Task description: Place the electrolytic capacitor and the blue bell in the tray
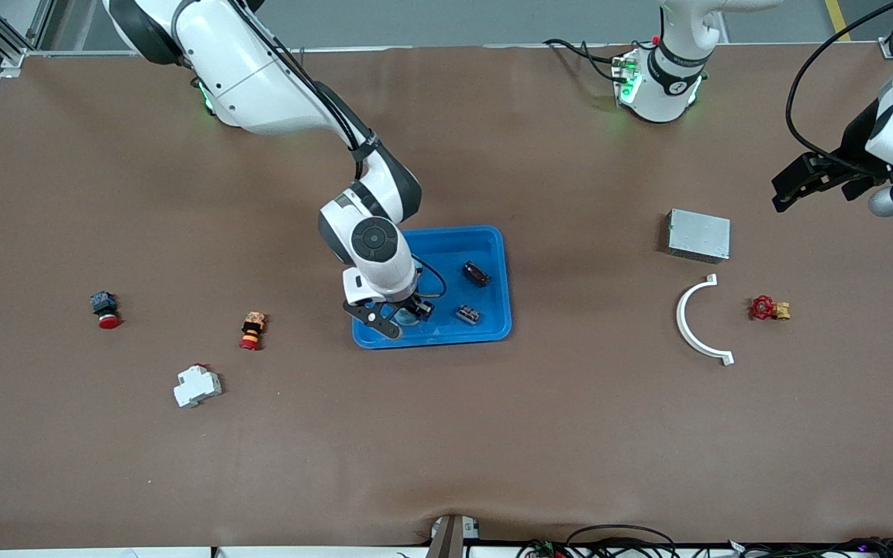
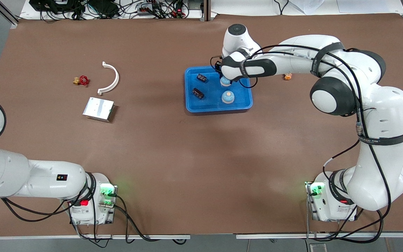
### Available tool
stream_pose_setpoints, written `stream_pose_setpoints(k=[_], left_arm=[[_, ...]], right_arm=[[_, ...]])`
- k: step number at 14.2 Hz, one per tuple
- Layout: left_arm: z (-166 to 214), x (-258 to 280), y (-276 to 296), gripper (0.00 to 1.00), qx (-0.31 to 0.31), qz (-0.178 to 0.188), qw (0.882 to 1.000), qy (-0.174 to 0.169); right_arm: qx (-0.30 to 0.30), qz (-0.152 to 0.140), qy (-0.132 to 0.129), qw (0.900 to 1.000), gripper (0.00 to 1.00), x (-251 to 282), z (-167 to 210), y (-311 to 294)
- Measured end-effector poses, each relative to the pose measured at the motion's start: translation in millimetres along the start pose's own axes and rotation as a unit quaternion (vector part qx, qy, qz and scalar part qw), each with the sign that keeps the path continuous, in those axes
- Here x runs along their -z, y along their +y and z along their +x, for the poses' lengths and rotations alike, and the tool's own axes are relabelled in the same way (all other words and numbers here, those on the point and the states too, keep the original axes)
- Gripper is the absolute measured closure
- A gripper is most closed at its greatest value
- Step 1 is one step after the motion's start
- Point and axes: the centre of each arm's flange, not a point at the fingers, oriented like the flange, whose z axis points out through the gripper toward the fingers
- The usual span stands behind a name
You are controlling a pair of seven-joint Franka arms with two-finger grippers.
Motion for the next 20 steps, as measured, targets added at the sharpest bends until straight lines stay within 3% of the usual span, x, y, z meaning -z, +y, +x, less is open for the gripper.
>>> stream_pose_setpoints(k=[3, 7, 10, 15, 20], left_arm=[[-2, 1, -1, 0.00, -0.005, 0.001, 1.000, -0.004], [-3, 1, -2, 0.00, -0.009, 0.003, 1.000, -0.009], [-3, 2, -2, 0.00, -0.010, 0.002, 1.000, -0.009], [-2, 11, -3, 0.00, -0.008, 0.000, 1.000, 0.000], [0, 8, -3, 0.00, -0.008, 0.000, 1.000, -0.002]], right_arm=[[0.001, -0.018, -0.001, 1.000, 0.01, 11, 12, 0], [0.027, -0.087, -0.028, 0.995, 0.00, 114, 48, -5], [0.124, -0.060, -0.042, 0.990, 0.00, 220, 114, 33], [0.258, -0.047, -0.058, 0.963, 0.00, 320, 229, 163], [0.225, -0.029, -0.025, 0.974, 0.00, 389, 288, 266]])
